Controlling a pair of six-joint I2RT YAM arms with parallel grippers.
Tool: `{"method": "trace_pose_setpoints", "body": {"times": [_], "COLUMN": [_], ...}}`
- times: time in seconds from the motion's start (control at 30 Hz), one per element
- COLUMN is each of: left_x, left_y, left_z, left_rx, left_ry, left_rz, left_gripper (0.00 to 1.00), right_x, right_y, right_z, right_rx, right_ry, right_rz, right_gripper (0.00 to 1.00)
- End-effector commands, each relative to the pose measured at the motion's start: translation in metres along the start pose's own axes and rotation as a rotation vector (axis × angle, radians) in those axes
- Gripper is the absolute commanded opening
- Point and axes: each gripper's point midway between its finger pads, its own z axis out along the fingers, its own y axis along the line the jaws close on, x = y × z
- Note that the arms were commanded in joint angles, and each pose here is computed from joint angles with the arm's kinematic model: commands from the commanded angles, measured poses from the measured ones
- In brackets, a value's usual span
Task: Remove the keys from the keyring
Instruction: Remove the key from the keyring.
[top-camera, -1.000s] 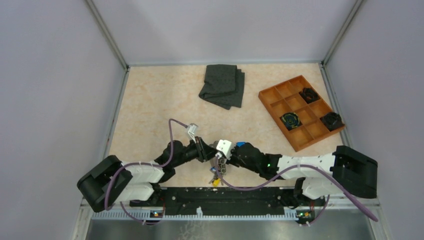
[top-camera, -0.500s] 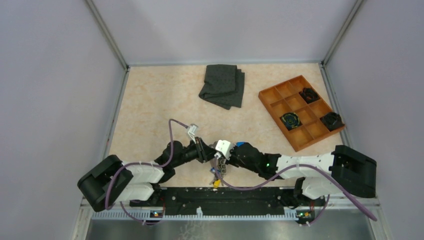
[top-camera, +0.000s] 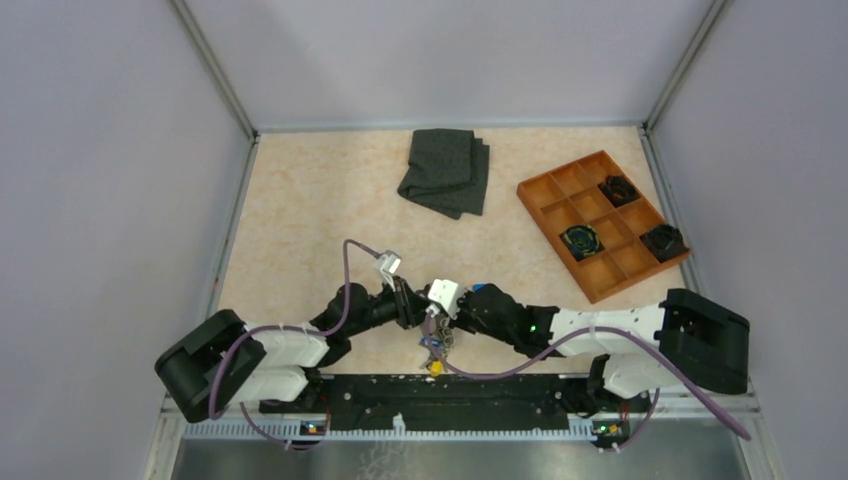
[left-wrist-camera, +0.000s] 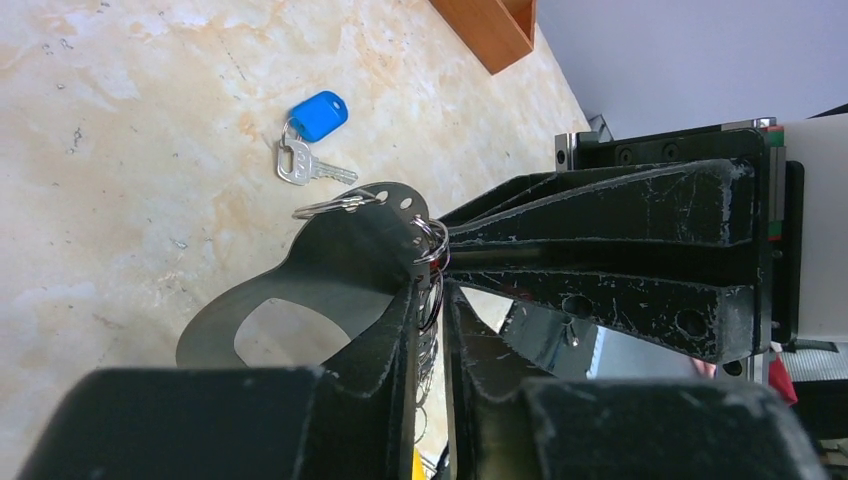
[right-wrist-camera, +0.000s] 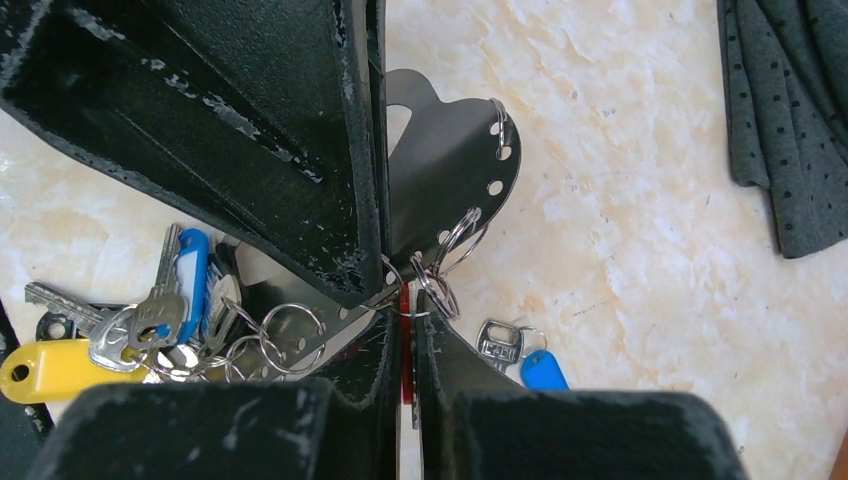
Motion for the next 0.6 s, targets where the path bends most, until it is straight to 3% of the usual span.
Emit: {"method": "trace_pose_setpoints", "body": {"times": [0.0,0.13,0.37,0.57], "left_x": [-0.011,-0.014,-0.034,-0.038], "left_y": [-0.007,-0.005,-0.009,-0.030], "left_z": [0.005,0.005,-0.002,-0.002], "left_rx": [0.015,-0.034,-0.111,-0.044], "left_ry": [-0.027,-0.006,0.048,0.253], "left_rz": [0.049,0.033,-0.020,-0.126], "left_gripper": [0.16,0.00,0.00,0.00], "right_x": [-0.035,-0.034,-0.032,-0.049], "right_y": [0.000,-0.002,-0.007,-0.011], "right_z": [0.003,0.000,-0.009,-0.018], "right_rx": [-0.007,-0.001,0.033,0.065], "right_ry": [-0.088,-0.082,-0.068,-0.111], "right_rz": [0.009,0.008,-0.020,-0.053], "right_gripper": [0.00,0.00,0.00,0.00]}}
